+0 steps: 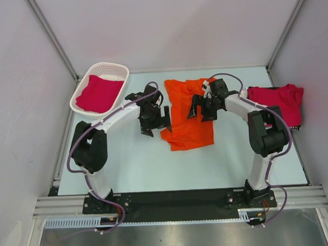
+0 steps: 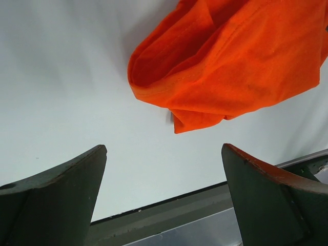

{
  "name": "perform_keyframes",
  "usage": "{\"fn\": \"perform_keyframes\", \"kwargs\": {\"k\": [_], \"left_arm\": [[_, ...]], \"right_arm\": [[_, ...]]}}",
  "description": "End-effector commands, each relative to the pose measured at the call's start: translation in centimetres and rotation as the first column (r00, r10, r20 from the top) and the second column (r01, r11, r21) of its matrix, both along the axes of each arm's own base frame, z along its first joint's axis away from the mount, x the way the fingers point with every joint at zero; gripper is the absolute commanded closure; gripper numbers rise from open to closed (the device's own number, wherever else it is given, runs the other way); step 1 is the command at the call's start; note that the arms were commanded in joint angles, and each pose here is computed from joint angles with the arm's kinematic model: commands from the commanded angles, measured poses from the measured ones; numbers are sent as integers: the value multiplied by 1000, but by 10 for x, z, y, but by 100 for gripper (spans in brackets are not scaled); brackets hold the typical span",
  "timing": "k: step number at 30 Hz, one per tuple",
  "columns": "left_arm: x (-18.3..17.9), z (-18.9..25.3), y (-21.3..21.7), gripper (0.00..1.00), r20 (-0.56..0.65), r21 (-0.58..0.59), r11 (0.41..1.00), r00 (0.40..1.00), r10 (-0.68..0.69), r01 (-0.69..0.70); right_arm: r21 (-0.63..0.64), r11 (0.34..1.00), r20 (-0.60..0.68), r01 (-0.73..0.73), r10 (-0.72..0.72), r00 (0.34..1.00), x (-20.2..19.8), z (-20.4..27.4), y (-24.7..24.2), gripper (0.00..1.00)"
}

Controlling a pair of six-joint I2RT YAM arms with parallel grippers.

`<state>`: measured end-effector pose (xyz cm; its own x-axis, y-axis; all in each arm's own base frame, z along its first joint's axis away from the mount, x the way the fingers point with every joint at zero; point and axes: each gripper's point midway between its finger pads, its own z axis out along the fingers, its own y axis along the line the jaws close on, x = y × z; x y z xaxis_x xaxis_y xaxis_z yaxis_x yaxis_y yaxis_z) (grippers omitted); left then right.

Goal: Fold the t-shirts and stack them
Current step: Fold the folded rectangular tshirt in 1/3 of the way

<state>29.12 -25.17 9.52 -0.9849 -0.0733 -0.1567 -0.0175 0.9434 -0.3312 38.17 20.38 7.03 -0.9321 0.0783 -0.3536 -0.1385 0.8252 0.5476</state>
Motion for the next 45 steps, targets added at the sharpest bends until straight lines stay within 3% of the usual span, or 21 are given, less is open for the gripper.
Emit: {"fn": "perform_keyframes", "kwargs": {"k": [1,5,14,17,18,20,29,45], "left_arm": [[7,19,9,0,56,-15,1000,998,2,-1],[9,17,13,0,51,-12,1000,999,9,-8],[17,16,23,0,48,-8,999,998,35,-34],[18,15,25,0,45,-6,999,998,42,-42],[19,15,26,0,43,-5,999,998,44,-44],[19,13,27,0,40,0,999,998,46,-46],[19,8,30,0,29,10,999,998,52,-52],[12,-4,34,0,-1,31,998,999,52,-52]], "right_arm": [[-3,1000,66,-31,31,997,22,8,6,7],[29,999,31,-43,42,999,26,-4,14,24],[34,998,-12,-54,55,998,34,-20,19,27],[61,996,-29,-58,60,998,34,-22,21,48],[73,995,-29,-63,65,997,35,-20,23,66],[94,993,-37,-68,71,997,35,-21,25,86],[101,994,-40,-43,47,998,43,-15,11,100],[68,991,163,114,-124,979,62,53,-41,100]]}}
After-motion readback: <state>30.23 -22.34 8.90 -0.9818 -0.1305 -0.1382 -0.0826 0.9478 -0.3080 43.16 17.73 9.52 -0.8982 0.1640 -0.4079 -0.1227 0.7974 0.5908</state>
